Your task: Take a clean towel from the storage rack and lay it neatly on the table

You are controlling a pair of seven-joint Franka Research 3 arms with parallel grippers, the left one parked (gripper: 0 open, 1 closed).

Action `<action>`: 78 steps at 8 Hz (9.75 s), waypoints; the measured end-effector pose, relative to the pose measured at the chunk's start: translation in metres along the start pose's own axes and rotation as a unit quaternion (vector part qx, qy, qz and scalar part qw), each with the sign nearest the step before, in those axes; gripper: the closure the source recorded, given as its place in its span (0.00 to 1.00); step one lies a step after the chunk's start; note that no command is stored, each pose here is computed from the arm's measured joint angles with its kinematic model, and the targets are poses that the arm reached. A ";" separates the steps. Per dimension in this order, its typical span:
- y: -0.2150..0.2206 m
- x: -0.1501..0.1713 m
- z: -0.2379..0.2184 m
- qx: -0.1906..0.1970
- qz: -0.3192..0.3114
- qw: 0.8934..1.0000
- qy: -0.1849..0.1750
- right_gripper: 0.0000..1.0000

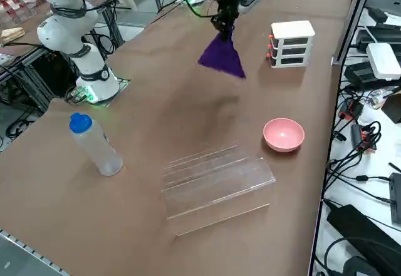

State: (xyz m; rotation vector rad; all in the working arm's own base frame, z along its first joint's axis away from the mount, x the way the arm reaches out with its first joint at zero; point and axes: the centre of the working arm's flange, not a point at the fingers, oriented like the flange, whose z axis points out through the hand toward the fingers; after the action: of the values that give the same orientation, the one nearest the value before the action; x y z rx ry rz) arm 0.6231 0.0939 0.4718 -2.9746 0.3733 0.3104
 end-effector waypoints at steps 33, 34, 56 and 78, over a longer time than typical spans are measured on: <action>0.135 0.071 0.159 0.033 0.069 0.994 0.076 0.00; 0.129 0.070 0.166 0.032 0.080 0.994 0.074 0.02; 0.112 0.071 0.229 0.020 0.071 0.987 0.143 0.98; -0.063 -0.077 0.164 0.007 0.035 0.999 -0.013 0.02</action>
State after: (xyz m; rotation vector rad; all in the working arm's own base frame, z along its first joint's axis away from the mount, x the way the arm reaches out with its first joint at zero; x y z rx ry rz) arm 0.5354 0.1973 0.3358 -2.9460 0.4764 0.3534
